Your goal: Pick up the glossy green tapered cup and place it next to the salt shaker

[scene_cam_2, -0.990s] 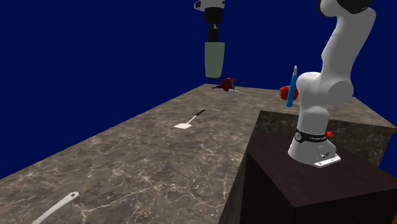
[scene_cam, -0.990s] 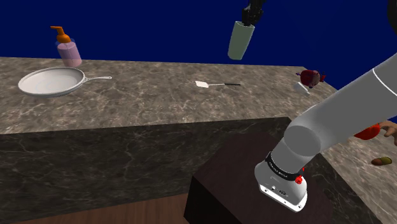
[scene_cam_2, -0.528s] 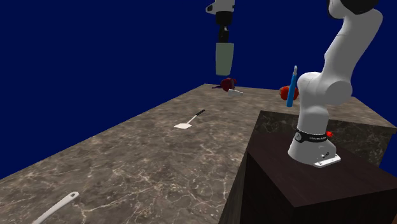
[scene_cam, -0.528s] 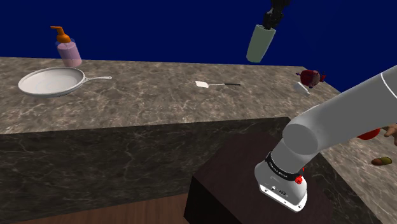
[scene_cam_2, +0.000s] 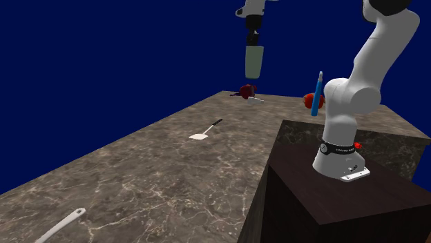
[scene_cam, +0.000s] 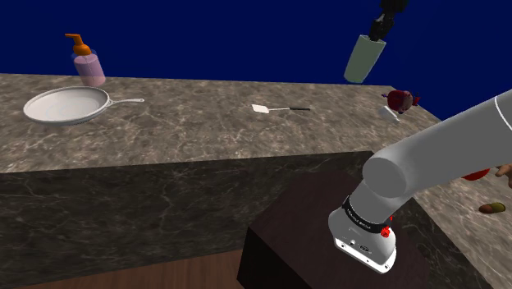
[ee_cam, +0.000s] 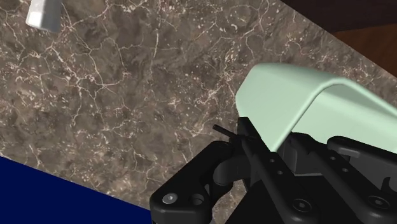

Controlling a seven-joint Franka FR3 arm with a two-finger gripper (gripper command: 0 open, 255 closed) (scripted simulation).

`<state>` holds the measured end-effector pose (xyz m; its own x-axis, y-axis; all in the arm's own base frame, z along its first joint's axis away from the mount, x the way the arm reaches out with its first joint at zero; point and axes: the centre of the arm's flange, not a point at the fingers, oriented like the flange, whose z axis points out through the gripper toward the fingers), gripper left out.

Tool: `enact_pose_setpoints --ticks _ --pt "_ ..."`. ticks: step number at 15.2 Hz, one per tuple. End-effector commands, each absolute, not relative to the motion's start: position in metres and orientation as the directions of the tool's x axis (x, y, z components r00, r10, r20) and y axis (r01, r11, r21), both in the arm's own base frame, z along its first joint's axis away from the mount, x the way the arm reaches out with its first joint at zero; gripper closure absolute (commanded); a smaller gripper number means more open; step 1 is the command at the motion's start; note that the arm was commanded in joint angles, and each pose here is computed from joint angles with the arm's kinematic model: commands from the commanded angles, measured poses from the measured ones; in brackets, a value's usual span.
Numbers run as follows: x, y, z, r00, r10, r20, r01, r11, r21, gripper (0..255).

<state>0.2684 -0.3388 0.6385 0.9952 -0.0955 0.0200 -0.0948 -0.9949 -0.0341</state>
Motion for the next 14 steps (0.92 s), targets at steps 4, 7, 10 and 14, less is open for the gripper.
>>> enact_pose_setpoints --ticks 4,7,10,14 --pt "0.218 -0.386 0.637 0.995 -0.094 0.020 -0.093 -0.995 -0.034 255" --pt "0.190 -0.414 0.637 0.995 -0.094 0.020 -0.093 -0.995 -0.034 255" --pt "0.161 -0.441 0.638 0.995 -0.094 0.020 -0.093 -0.995 -0.034 255" --pt "0.123 -0.477 0.638 0.995 -0.094 0.020 -0.093 -0.995 -0.034 255"
